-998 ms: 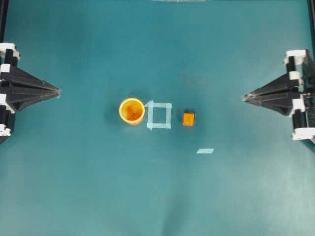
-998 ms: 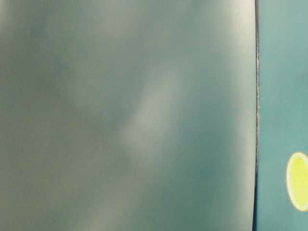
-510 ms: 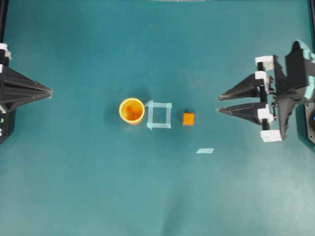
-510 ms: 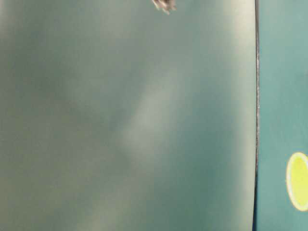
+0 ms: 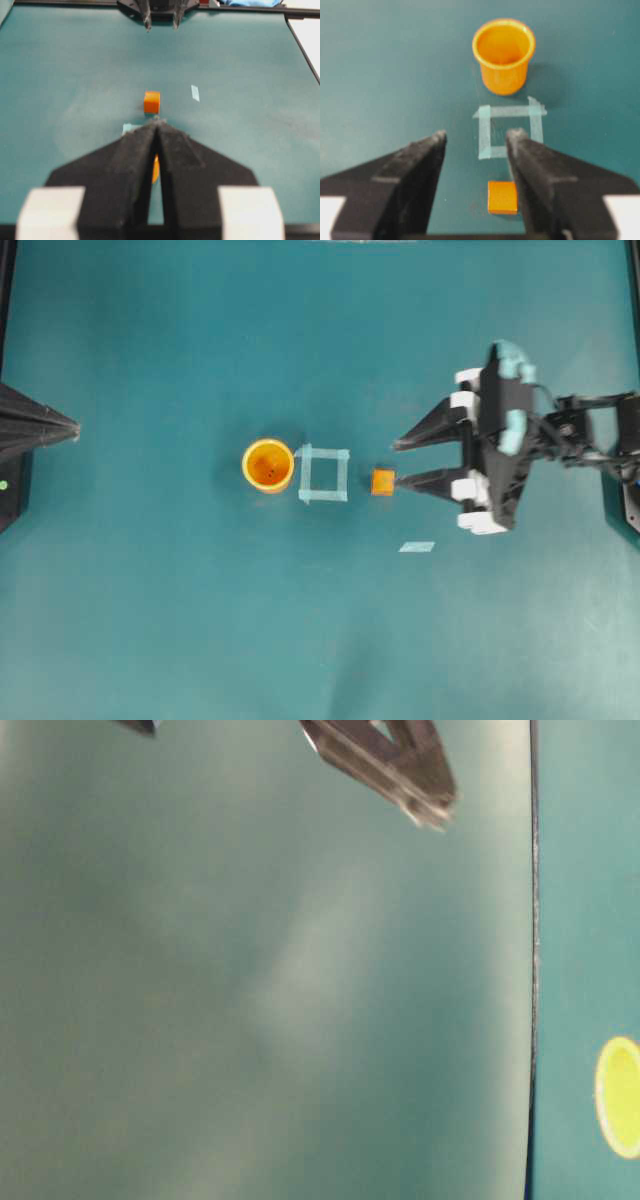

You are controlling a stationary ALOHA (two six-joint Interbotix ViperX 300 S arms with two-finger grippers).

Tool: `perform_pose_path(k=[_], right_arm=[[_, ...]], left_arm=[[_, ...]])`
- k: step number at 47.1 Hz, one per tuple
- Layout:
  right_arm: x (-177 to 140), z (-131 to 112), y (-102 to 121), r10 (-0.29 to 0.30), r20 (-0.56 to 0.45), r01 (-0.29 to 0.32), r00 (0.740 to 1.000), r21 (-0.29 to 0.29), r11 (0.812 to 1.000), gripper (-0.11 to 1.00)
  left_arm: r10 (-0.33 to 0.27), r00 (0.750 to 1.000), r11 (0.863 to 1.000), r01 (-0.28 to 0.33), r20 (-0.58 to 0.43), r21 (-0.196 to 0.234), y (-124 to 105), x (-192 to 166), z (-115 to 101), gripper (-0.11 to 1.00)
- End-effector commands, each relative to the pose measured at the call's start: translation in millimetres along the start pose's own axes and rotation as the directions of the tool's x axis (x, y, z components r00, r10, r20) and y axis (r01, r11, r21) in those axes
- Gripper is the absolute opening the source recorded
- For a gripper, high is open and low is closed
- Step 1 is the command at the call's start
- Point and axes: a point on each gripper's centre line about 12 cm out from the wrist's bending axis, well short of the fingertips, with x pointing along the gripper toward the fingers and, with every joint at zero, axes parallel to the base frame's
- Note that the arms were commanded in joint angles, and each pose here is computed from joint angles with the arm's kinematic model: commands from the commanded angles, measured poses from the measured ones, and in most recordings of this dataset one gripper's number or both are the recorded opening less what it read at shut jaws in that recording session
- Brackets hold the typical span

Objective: Move the block to the left with right arm.
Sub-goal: 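Move the right gripper left and lower it over the orange block, then close the right gripper on the orange block and lift it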

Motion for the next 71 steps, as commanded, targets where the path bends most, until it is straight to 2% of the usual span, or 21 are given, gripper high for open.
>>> perform_pose_path(k=[1, 16, 28, 46, 71], right_arm=[[11, 12, 2, 0.001, -0.014, -0.001, 1.000, 0.002, 1.000, 0.58], [46, 5, 2, -0.025, -0.210, 0.020, 0.977, -0.027, 0.999, 0.61], [61, -5, 0, -0.032, -0.256, 0.024, 0.966, -0.031, 0.999, 0.63], [80, -34, -3, -0.042, -0.341, 0.033, 0.939, -0.034, 0.999, 0.66], [80, -53, -20, -0.073, -0.392, 0.072, 0.917, -0.019, 0.997, 0.66]], left_arm=[[0.000, 1.000, 1.000, 0.000, 0.021, 0.002, 0, -1, 10, -0.01], [0.002, 1.000, 1.000, -0.002, 0.008, 0.001, 0, -3, 9, -0.01], [0.001, 1.000, 1.000, -0.001, -0.003, 0.001, 0, -4, 8, -0.01], [0.002, 1.000, 1.000, -0.002, 0.008, 0.000, 0, -7, 11, -0.01], [0.002, 1.000, 1.000, -0.002, 0.009, 0.000, 0, -7, 11, -0.01]])
